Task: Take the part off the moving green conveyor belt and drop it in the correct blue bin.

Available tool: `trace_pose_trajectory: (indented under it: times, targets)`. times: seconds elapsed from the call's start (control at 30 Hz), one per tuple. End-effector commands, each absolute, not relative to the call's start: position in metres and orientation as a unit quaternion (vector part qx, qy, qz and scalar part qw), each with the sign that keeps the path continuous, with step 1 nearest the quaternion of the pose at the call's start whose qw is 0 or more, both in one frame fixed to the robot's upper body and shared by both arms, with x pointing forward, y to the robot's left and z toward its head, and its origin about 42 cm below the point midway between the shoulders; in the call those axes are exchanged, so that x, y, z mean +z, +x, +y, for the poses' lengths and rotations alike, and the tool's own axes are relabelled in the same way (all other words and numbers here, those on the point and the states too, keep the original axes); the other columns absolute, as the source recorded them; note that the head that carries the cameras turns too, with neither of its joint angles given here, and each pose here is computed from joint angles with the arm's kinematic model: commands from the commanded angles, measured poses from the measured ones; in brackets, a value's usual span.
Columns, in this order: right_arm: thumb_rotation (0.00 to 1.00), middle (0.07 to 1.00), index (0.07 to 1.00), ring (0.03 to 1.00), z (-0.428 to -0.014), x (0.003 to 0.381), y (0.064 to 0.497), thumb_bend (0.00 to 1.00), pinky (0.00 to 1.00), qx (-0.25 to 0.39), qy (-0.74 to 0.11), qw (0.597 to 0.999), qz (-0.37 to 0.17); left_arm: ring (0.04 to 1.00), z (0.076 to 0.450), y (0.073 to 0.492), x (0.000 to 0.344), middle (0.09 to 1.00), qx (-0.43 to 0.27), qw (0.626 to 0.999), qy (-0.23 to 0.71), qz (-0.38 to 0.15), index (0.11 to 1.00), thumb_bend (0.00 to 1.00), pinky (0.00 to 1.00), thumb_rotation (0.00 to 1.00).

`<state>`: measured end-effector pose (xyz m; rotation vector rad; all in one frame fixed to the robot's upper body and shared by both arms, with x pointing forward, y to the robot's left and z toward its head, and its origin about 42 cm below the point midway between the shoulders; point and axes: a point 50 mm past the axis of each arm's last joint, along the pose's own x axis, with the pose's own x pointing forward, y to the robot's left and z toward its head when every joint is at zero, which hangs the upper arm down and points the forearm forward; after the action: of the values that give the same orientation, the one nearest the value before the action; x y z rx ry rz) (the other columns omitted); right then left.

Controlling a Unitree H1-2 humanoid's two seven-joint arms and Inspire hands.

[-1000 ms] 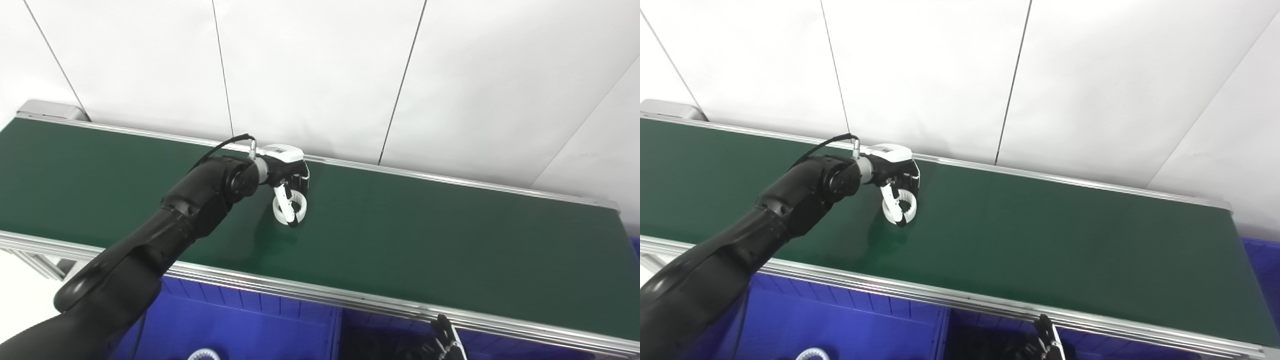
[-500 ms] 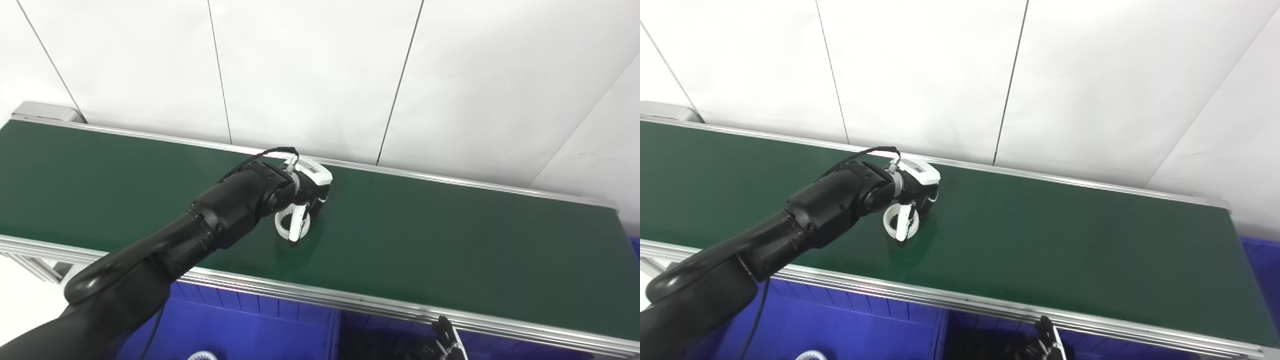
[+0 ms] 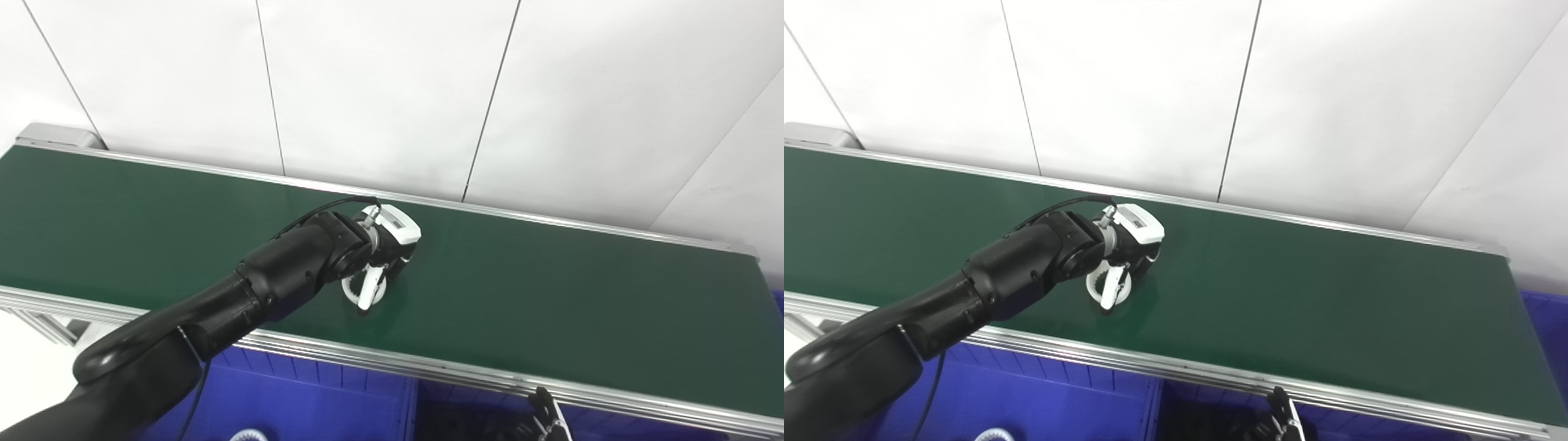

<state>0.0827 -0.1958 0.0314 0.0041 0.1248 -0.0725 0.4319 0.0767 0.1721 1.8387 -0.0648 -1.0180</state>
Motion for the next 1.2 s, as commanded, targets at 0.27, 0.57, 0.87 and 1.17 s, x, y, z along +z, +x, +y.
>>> trace_pose_trajectory:
  times: [0.27, 0.57, 0.87, 1.17]
  targets:
    - [0.99, 0.932, 0.956, 0.877, -0.196, 0.037, 0.086, 0.77, 0.86, -0.032, 0.001, 0.998, 0.046, 0.272, 0.065, 0.419, 0.216, 0.475, -0.409, 0.478, 0.773, -0.085, 0.486, 0.53, 0.20, 0.00]
    - [0.99, 0.935, 0.964, 0.877, -0.199, 0.042, 0.087, 0.76, 0.87, -0.031, 0.000, 0.998, 0.047, 0.481, 0.066, 0.387, 0.256, 0.494, -0.414, 0.467, 0.772, -0.122, 0.485, 0.52, 0.48, 0.00]
    - [1.00, 0.950, 0.981, 0.886, -0.204, 0.052, 0.087, 0.76, 0.88, -0.027, 0.004, 0.999, 0.045, 0.447, 0.093, 0.337, 0.256, 0.482, -0.439, 0.472, 0.755, -0.120, 0.488, 0.52, 0.45, 0.00]
    - [0.98, 0.952, 0.983, 0.899, -0.217, 0.070, 0.091, 0.79, 0.92, -0.024, 0.017, 0.998, 0.050, 0.494, 0.113, 0.287, 0.231, 0.488, -0.481, 0.469, 0.738, -0.066, 0.491, 0.52, 0.50, 0.00]
